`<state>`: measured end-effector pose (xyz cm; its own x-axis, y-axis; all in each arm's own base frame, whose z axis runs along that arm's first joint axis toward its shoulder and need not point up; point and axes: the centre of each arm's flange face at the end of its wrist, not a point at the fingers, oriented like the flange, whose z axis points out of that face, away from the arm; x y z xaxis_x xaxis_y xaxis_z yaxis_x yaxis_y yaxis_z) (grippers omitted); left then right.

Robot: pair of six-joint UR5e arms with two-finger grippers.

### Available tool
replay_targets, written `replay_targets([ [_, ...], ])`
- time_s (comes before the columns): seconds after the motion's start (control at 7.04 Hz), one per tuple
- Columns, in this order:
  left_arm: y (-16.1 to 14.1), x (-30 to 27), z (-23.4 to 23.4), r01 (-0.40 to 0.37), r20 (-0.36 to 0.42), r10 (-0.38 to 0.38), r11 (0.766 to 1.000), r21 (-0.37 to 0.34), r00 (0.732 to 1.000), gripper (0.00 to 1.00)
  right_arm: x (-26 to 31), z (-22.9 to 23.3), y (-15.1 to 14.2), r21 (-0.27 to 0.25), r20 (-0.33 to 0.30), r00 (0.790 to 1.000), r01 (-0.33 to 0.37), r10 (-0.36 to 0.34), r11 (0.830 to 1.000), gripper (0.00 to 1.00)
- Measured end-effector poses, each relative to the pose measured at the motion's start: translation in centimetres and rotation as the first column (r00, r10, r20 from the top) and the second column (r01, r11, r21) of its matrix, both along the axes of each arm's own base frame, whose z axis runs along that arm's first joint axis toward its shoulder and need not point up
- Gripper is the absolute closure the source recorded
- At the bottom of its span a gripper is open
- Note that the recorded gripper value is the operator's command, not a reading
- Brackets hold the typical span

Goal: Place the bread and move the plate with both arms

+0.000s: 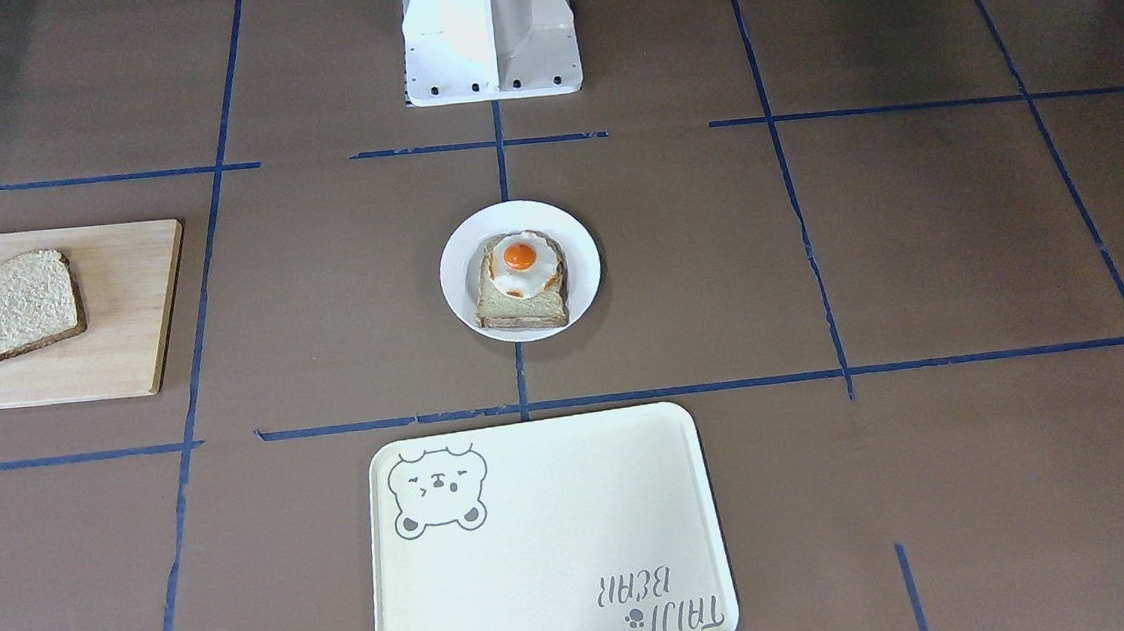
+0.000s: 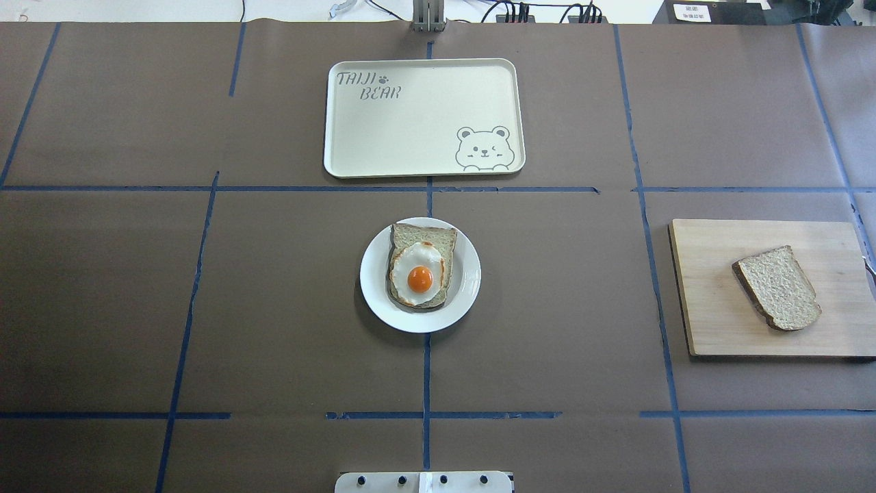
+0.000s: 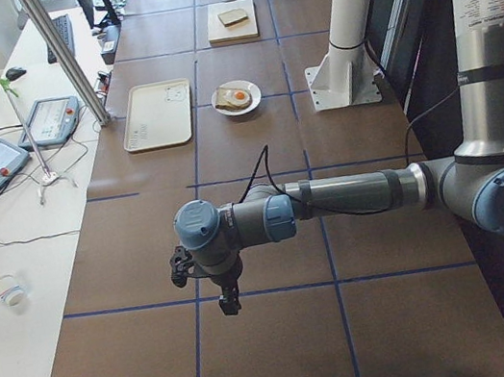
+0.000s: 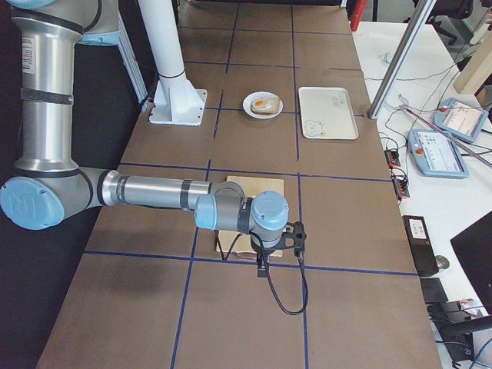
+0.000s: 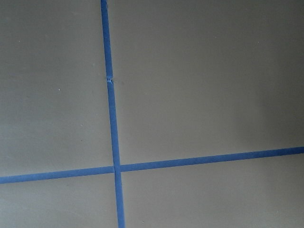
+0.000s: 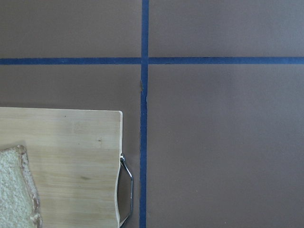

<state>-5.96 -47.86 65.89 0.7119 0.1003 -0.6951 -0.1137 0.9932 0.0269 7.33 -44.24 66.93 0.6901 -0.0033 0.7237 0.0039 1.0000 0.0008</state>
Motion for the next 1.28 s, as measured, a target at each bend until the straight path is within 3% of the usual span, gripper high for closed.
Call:
replay_targets([
  [0.71,0.0,0.0,0.0,-0.001,0.0,0.001,1.0,0.0,1.0,0.0,0.0,-0.1,-0.1,0.004,0.0,1.0,-0.002,0.002,1.0,0.0],
  [1.14,-0.1,0.0,-0.1,-0.001,0.0,0.001,1.0,0.003,1.0,0.0,-0.2,-2.5,-1.2,0.053,0.016,1.0,-0.001,0.0,0.999,0.0],
  [1.28,-0.1,0.0,-0.2,-0.001,0.0,0.001,1.0,0.005,1.0,0.0,-0.4,-4.4,-2.2,0.092,0.023,1.0,0.004,-0.006,0.996,0.0],
])
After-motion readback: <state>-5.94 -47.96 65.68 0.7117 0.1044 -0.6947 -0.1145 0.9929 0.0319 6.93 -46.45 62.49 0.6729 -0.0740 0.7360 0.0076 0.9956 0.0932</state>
